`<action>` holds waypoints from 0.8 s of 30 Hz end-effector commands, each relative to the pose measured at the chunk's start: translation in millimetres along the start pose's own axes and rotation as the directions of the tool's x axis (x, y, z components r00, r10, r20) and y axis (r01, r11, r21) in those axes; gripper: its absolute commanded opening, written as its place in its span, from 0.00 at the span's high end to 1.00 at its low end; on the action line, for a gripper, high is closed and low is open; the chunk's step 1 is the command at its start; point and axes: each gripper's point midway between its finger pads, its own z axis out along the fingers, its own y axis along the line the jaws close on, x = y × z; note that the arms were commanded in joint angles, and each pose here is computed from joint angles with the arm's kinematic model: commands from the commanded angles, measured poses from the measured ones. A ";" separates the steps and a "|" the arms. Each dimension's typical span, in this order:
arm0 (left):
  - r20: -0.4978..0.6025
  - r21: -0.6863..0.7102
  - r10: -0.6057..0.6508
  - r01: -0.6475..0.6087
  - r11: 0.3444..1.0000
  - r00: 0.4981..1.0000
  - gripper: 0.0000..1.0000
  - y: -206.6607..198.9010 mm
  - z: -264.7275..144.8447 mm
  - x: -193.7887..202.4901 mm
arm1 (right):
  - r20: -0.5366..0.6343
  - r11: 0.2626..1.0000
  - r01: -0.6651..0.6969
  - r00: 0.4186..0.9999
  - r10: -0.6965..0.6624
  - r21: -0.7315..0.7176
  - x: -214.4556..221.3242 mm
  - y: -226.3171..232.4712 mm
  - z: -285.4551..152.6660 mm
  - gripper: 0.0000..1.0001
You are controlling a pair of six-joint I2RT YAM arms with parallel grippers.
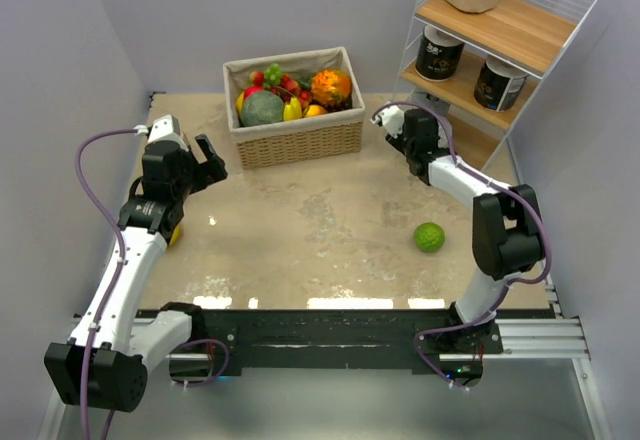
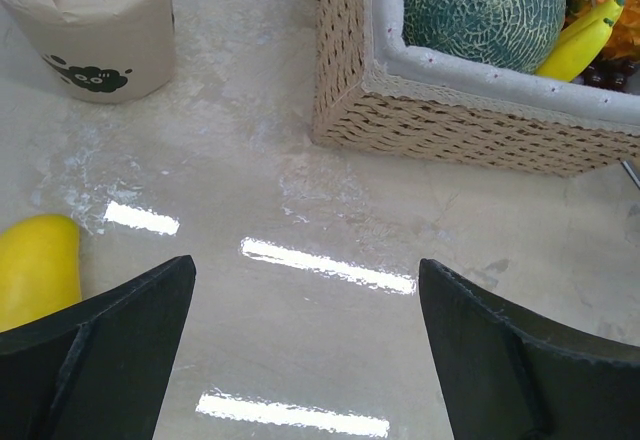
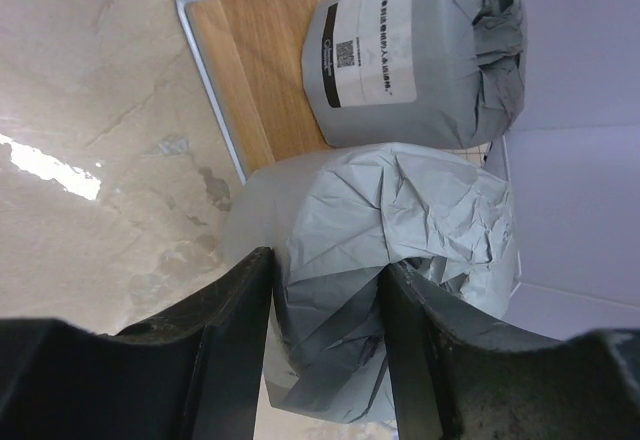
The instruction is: Place and organize the paper towels onto the shelf
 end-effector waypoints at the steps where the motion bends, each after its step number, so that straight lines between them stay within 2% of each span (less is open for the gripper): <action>1: 0.049 0.023 -0.004 0.003 1.000 0.999 0.01 -5.3 -3.2 -10.5 | 0.038 0.992 0.042 0.998 -0.047 0.120 -14.7 -35.6 6.9 0.53; 14: 0.043 0.020 -0.006 0.005 1.000 0.999 0.01 -4.9 -1.1 -8.6 | -0.031 0.980 0.012 1.000 -0.006 0.200 18.9 -70.4 29.6 0.52; 24: 0.036 0.020 -0.005 0.004 1.000 0.999 0.01 -4.9 0.0 -7.0 | -0.126 0.955 0.070 0.991 -0.035 0.287 34.8 -88.6 40.4 0.50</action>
